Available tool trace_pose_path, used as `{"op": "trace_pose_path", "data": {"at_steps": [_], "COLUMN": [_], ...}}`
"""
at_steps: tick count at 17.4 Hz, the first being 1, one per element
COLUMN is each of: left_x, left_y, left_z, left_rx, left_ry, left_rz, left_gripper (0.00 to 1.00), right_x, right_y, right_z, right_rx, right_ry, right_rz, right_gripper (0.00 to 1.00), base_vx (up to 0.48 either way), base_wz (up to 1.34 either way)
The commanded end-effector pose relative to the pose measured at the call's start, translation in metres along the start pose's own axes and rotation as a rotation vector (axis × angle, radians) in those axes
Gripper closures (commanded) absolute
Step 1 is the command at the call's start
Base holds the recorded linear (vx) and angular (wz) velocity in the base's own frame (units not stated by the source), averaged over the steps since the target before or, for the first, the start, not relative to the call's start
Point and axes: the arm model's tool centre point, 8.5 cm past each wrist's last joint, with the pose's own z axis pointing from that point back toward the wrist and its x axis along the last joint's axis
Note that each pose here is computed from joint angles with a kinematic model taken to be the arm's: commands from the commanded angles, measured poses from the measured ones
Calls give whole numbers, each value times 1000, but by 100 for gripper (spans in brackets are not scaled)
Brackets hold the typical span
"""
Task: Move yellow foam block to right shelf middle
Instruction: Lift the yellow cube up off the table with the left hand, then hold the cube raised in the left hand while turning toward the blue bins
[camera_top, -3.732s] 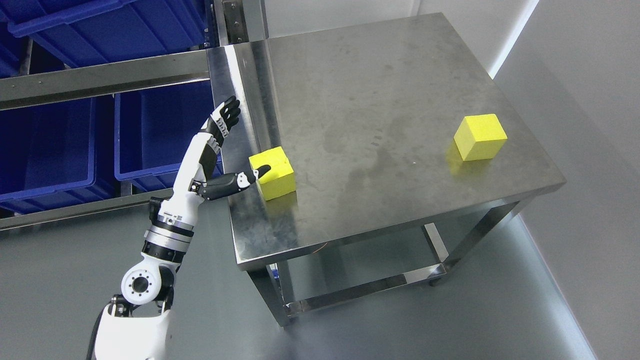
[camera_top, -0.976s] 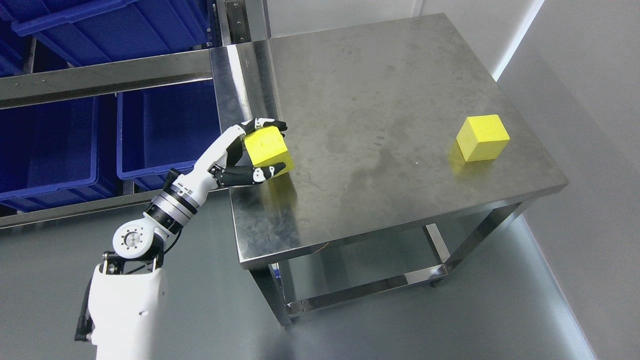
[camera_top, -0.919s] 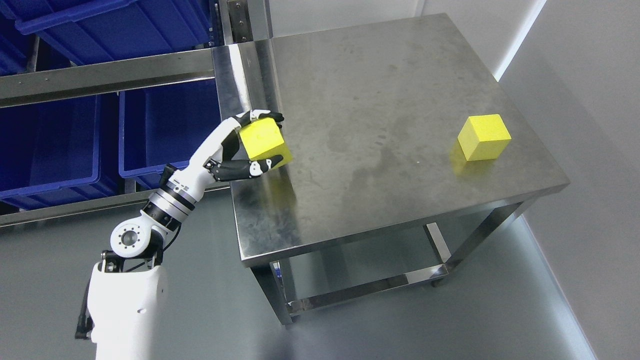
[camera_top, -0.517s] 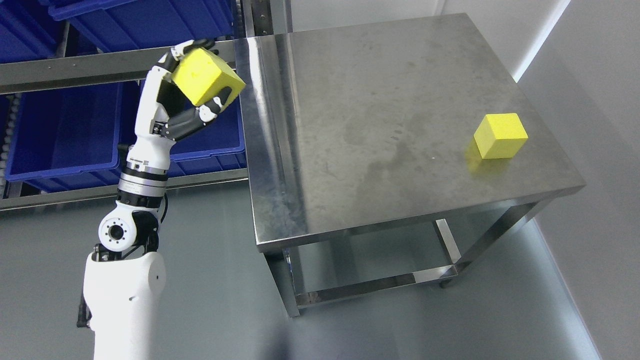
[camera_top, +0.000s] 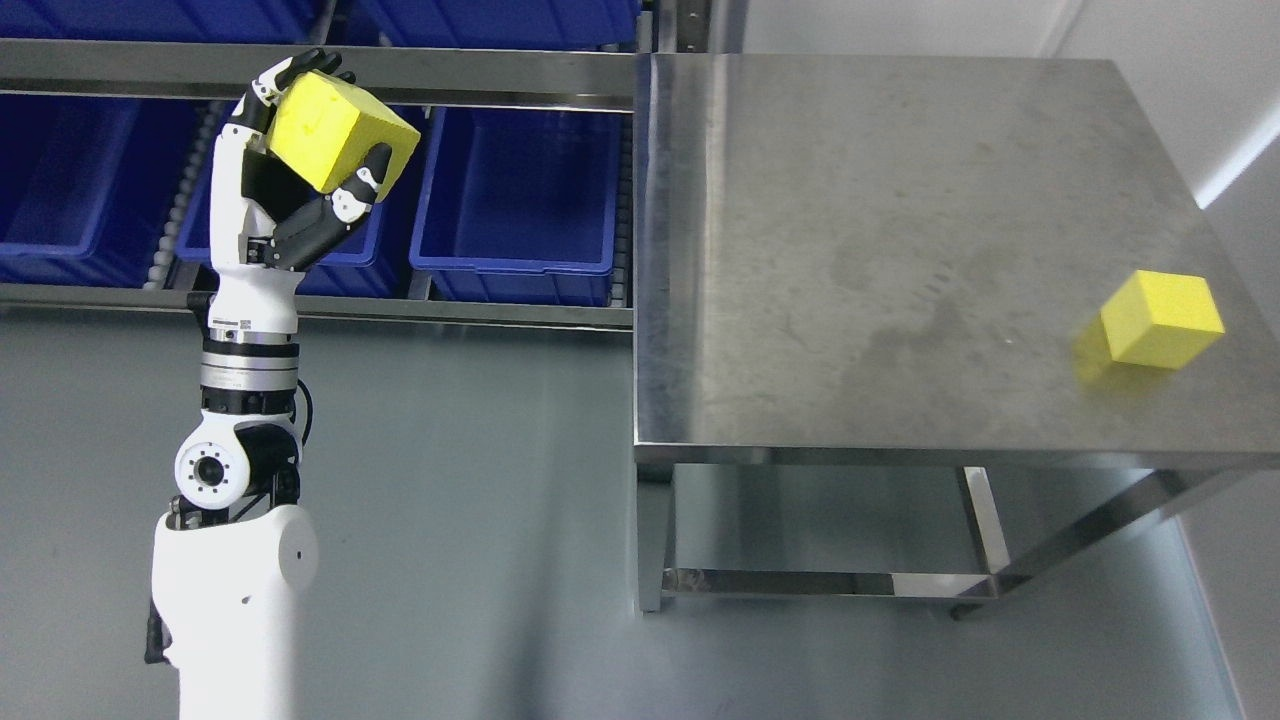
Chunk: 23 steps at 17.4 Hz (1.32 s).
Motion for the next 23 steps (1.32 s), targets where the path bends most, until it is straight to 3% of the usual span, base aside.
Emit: {"op": "trace_pose_path", "data": {"at_steps": [1,12,23], "left_x": [8,9,9], "left_y": [31,39,43], "left_z": [13,22,23], "left_rx": [55,77,87], "left_ry": [-2,5,12], "left_rz": [-43,-57,-58], "left_gripper": [68,68,67], "right_x": [9,9,9], "right_y": [-11,-11,-11], "right_z": [-1,-1,-1], "right_rx": [-17,-17,-17], "right_ry": [-22,-22,-22], "right_rz": [1,2,2], "right_gripper": [0,0,0], "base_vx": [-55,-43,100], "base_wz": [577,964,448]}}
